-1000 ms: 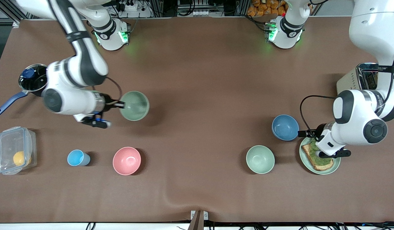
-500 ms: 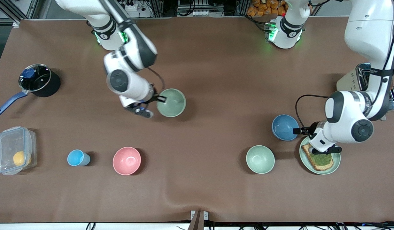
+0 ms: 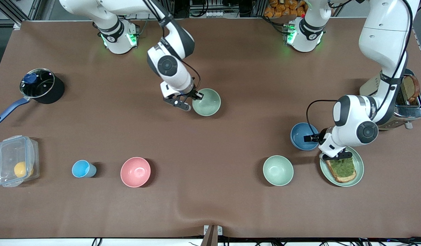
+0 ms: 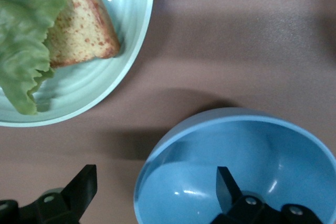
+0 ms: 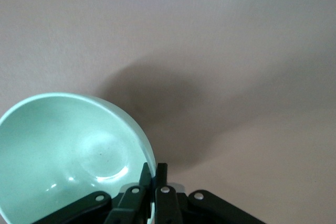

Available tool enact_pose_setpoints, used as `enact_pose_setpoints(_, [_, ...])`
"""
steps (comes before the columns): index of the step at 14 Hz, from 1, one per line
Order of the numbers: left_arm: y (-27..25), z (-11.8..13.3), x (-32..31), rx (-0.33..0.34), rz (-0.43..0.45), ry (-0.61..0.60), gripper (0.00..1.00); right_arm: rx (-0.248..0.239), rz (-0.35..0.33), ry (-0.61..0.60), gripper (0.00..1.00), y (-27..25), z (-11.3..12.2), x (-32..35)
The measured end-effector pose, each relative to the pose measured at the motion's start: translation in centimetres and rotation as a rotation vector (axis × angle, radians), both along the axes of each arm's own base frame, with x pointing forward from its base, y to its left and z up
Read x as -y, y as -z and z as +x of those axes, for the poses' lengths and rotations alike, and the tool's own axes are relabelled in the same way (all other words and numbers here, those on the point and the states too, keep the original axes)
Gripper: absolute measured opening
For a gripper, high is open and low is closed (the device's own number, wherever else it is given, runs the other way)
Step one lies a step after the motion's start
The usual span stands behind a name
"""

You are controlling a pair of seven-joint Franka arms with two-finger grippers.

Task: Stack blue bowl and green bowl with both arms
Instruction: 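Release the green bowl with the right gripper while the left gripper grasps the blue bowl, then lift the blue bowl with the left gripper and carry it toward the green bowl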

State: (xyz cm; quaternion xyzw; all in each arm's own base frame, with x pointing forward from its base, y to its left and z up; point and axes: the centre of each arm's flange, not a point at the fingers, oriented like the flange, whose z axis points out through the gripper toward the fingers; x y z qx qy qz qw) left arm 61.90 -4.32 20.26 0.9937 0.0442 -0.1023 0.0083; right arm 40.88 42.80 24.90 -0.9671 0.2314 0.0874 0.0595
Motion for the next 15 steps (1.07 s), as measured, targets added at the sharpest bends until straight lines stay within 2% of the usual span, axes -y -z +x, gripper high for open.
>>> enact_pose_setpoints(1, [0.0, 0.0, 0.0, 0.0, 0.0, 0.0, 1.0, -0.004, -0.003, 0.002, 0.07, 0.2, -0.4, -0.4])
enact_pose_setpoints(2, [0.0, 0.0, 0.0, -0.001, 0.0, 0.0, 1.0, -0.006, -0.005, 0.008, 0.16, 0.2, -0.5, -0.5])
enact_pose_setpoints(3, [0.1, -0.1, 0.0, -0.001, 0.0, 0.001, 1.0, -0.008, -0.008, 0.023, 0.29, 0.2, -0.5, -0.4])
enact_pose_setpoints(4, [0.1, -0.1, 0.1, -0.002, 0.0, 0.002, 0.93, -0.011, -0.011, 0.043, 0.39, 0.2, -0.5, -0.4])
enact_pose_setpoints(6, [0.2, -0.2, 0.3, -0.003, 0.0, 0.004, 0.72, -0.018, -0.018, 0.066, 0.6, 0.2, -0.4, -0.2])
enact_pose_setpoints(8, [0.2, -0.2, 0.3, -0.003, 0.001, 0.002, 0.51, -0.056, -0.046, 0.079, 0.81, -0.1, -0.1, 0.1])
enact_pose_setpoints(10, [0.2, -0.1, 0.4, -0.001, 0.005, -0.021, 0.3, -0.098, -0.074, 0.094, 1.0, -1.4, 1.2, 0.9])
enact_pose_setpoints(11, [0.1, -0.1, 0.6, 0.001, 0.008, -0.032, 0.23, -0.115, -0.086, 0.111, 1.0, -2.2, 2.5, 1.8])
enact_pose_setpoints(12, [0.0, -0.1, 0.9, 0.004, 0.01, -0.042, 0.22, -0.13, -0.093, 0.134, 1.0, -2.7, 3.7, 3.0])
enact_pose_setpoints(13, [-0.3, 0.0, 1.3, 0.01, 0.012, -0.046, 0.15, -0.141, -0.092, 0.169, 1.0, -2.9, 5.0, 4.4])
enact_pose_setpoints(14, [-1.0, 0.1, 1.6, 0.021, 0.011, -0.041, 0.07, -0.163, -0.073, 0.22, 1.0, -2.9, 6.1, 5.8])
enact_pose_setpoints(15, [-1.9, 0.2, 1.8, 0.034, 0.011, -0.043, 0.07, -0.199, -0.039, 0.284, 1.0, -2.8, 7.0, 6.9])
